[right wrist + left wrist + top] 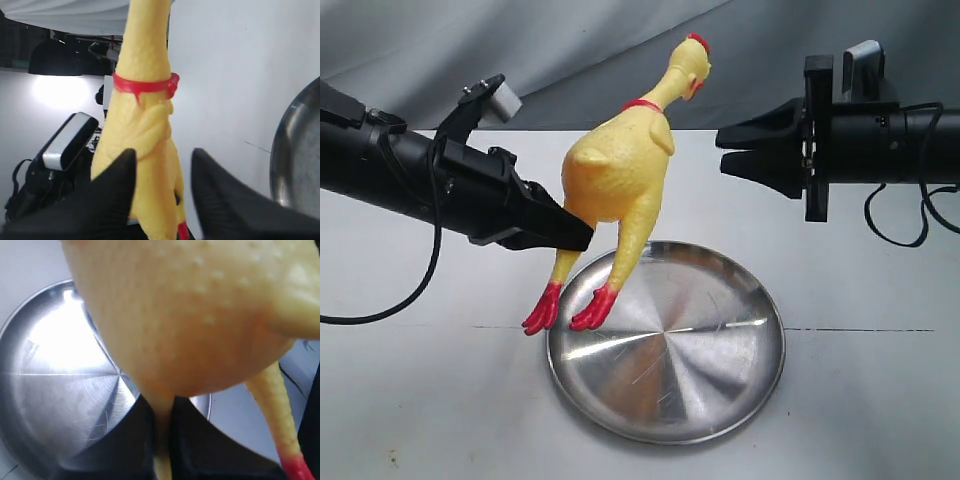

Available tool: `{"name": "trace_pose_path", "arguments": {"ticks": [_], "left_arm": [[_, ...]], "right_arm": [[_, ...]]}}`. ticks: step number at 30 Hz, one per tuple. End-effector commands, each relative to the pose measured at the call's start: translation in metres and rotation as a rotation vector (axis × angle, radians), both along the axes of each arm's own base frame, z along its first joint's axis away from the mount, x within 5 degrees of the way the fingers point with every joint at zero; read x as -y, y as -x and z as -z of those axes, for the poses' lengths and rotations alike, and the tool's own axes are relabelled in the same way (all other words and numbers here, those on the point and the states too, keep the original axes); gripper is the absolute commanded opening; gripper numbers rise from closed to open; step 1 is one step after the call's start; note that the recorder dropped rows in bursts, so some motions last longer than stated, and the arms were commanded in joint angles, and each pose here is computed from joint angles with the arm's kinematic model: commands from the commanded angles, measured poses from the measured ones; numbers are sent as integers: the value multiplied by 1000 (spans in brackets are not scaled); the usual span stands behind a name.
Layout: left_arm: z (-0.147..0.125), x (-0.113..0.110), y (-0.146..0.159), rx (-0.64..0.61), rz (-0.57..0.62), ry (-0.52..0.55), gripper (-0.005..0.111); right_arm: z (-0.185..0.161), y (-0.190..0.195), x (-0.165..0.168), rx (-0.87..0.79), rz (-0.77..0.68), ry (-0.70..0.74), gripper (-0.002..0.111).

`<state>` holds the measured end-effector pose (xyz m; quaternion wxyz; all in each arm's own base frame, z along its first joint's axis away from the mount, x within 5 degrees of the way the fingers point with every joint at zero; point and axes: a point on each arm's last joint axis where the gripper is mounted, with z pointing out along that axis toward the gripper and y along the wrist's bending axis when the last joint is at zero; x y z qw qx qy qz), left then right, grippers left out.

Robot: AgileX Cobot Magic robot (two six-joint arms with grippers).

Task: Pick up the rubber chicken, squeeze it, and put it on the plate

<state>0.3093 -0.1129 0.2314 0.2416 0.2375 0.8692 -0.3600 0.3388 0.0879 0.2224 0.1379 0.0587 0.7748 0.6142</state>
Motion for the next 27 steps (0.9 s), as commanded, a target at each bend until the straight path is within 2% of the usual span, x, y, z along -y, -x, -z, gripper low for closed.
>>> {"name": "trace_pose_path", "arguments": {"ticks": [1,3,5,10,15,21,27], "left_arm": [[3,4,-5,-4,6,22,0],[7,4,-6,-5,15,17,0],[10,4,-7,-15,13,17,0],[10,5,-7,-3,30,15,0],[0,13,-6,16,122,16,0],[-11,19,-3,10,208,51,0],[-13,26,0,9,242,61,0]], "right_arm": [[-8,-4,-1,18,32,-66,79],[-8,-4,-1,-7,41,-79,98],[-8,-4,-3,-16,36,-82,105],[-8,1,-18,-18,-7,-82,105],[-7,8,-36,-7,-73,-66,105],[-7,9,-37,-7,-81,-61,105],[-7,9,-38,-11,-83,-62,105]]}}
